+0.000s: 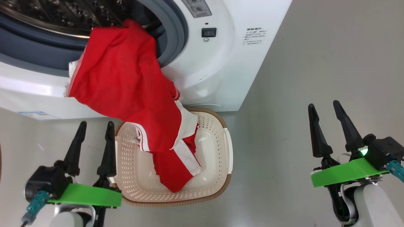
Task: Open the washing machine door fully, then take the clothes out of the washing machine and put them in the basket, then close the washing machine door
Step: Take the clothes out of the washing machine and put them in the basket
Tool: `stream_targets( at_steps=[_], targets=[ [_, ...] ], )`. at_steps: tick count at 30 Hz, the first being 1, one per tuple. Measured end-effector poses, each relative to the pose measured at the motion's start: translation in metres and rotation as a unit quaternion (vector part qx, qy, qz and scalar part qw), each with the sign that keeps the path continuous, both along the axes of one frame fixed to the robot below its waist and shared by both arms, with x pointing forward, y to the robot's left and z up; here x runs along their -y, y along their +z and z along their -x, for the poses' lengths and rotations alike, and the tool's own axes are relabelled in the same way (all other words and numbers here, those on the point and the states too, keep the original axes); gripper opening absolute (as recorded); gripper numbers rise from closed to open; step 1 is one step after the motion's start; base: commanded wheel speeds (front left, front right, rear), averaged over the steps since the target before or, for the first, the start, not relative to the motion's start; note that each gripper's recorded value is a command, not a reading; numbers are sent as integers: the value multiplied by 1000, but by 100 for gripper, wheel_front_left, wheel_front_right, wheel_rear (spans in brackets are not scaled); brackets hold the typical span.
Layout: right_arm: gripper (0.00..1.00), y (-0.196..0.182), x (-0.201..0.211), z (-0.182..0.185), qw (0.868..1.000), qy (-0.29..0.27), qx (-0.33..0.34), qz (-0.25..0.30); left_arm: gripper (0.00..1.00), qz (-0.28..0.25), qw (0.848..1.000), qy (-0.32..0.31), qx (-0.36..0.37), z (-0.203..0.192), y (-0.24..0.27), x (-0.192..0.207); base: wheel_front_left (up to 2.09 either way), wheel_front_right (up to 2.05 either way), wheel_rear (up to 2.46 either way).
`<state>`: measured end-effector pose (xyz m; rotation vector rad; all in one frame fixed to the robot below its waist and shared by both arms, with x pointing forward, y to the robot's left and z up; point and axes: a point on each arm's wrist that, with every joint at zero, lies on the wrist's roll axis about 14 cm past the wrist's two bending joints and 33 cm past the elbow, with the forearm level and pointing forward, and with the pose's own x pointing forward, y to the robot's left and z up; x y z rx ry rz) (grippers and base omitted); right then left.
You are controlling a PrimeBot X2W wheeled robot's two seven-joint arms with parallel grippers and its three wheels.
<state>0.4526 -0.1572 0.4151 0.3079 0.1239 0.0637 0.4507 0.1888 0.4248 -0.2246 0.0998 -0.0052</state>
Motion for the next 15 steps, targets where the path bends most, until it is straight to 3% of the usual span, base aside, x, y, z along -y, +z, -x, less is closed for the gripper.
stream_targets(
  at_steps=[15],
  targets=[
    [100, -2, 3, 1, 1000, -3, -3, 1, 100, 3, 1000, -2, 4, -2, 1, 3, 0, 0, 0]
  ],
)
